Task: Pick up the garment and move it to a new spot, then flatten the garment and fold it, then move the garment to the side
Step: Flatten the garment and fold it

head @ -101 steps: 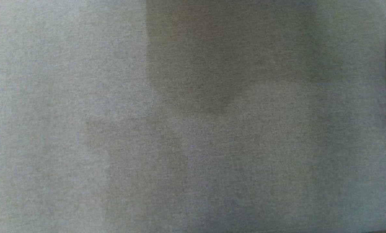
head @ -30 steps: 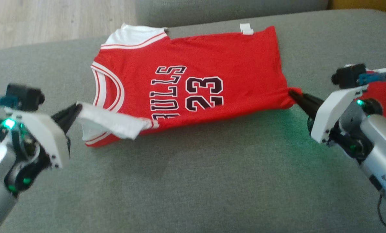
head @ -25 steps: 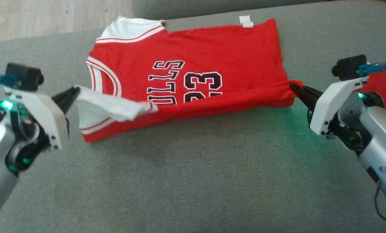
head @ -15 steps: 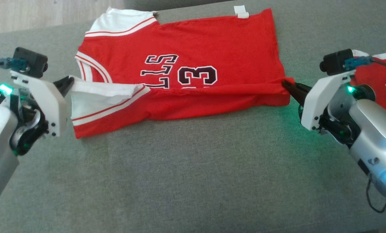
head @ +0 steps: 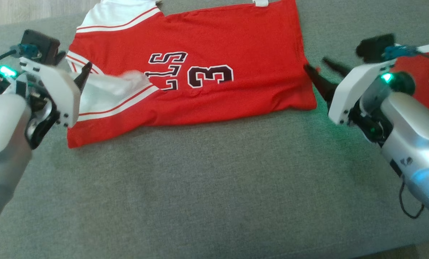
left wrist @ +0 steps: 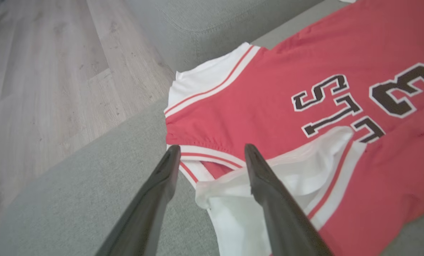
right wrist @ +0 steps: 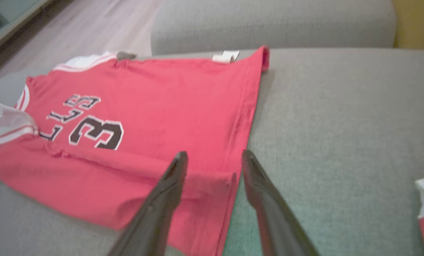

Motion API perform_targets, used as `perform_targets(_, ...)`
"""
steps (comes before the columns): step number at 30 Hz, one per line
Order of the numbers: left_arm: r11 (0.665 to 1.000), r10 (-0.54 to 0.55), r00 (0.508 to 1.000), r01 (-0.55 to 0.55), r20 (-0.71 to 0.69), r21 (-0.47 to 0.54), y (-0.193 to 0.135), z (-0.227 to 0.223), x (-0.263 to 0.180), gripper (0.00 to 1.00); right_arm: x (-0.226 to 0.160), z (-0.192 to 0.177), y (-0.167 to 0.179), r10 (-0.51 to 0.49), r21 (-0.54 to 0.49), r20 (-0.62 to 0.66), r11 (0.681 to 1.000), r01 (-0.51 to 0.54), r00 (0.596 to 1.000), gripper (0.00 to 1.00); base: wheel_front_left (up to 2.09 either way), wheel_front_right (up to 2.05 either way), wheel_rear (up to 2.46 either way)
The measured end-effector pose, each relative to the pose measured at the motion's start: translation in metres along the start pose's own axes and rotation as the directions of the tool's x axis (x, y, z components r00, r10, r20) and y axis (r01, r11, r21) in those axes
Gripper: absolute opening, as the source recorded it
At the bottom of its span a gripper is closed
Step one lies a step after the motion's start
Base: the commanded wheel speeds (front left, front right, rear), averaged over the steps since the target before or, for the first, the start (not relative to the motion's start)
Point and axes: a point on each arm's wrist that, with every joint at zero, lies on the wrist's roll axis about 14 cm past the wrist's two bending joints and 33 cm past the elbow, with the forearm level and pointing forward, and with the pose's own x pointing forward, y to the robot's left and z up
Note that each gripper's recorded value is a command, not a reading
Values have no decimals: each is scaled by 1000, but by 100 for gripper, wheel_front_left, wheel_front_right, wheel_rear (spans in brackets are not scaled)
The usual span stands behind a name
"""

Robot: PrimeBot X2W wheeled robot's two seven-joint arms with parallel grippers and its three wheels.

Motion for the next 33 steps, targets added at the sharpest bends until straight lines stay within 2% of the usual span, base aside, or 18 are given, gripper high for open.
perform_targets(2,999,33,998,-32,56,-14,4,10,2,100,1,18,-1,-7,8,89,1000,6,996,100,0,0,0)
perform_targets(3,999,33,998,-32,56,-14,4,10,2,100,1,18,-1,-7,8,89,1000,6,996,100,0,0,0)
perform_targets(6,994,105,975,-96,195,-56,16,37,-4,100,-1,37,1,-4,2,194,1000,4,981,100,0,0,0)
perform_targets(9,982,176,913,-138,368,-126,29,72,-19,100,-9,55,-4,-26,0,304,1000,27,952,100,0,0,0)
perform_targets(13,971,217,805,-121,552,-205,29,108,-44,100,-24,85,-13,-59,22,440,998,55,896,100,0,0,0)
perform_targets(16,954,258,738,-93,624,-284,24,119,-64,100,-42,112,-22,-100,77,531,995,70,841,100,0,0,0)
perform_targets(20,938,287,711,-74,641,-338,7,105,-81,100,-81,153,-31,-161,155,687,985,74,709,100,0,0,0)
perform_targets(23,934,290,705,-60,647,-353,-13,92,-93,100,-92,138,-20,-192,207,717,977,59,670,100,0,0,0)
perform_targets(24,935,284,700,-52,655,-350,-27,85,-101,100,-93,115,-7,-197,212,708,975,62,678,100,0,0,0)
perform_targets(27,923,302,696,-43,651,-382,-42,70,-112,100,-100,89,7,-226,235,702,969,81,675,100,0,0,0)
perform_targets(29,914,314,705,-44,635,-404,-51,55,-117,100,-105,75,16,-228,212,699,971,109,678,100,0,0,0)
perform_targets(31,906,329,719,-57,612,-420,-58,38,-119,100,-110,60,17,-256,236,686,964,125,681,100,0,0,0)
perform_targets(33,897,341,735,-67,586,-438,-64,22,-121,100,-114,41,20,-260,213,663,964,157,702,100,0,0,0)
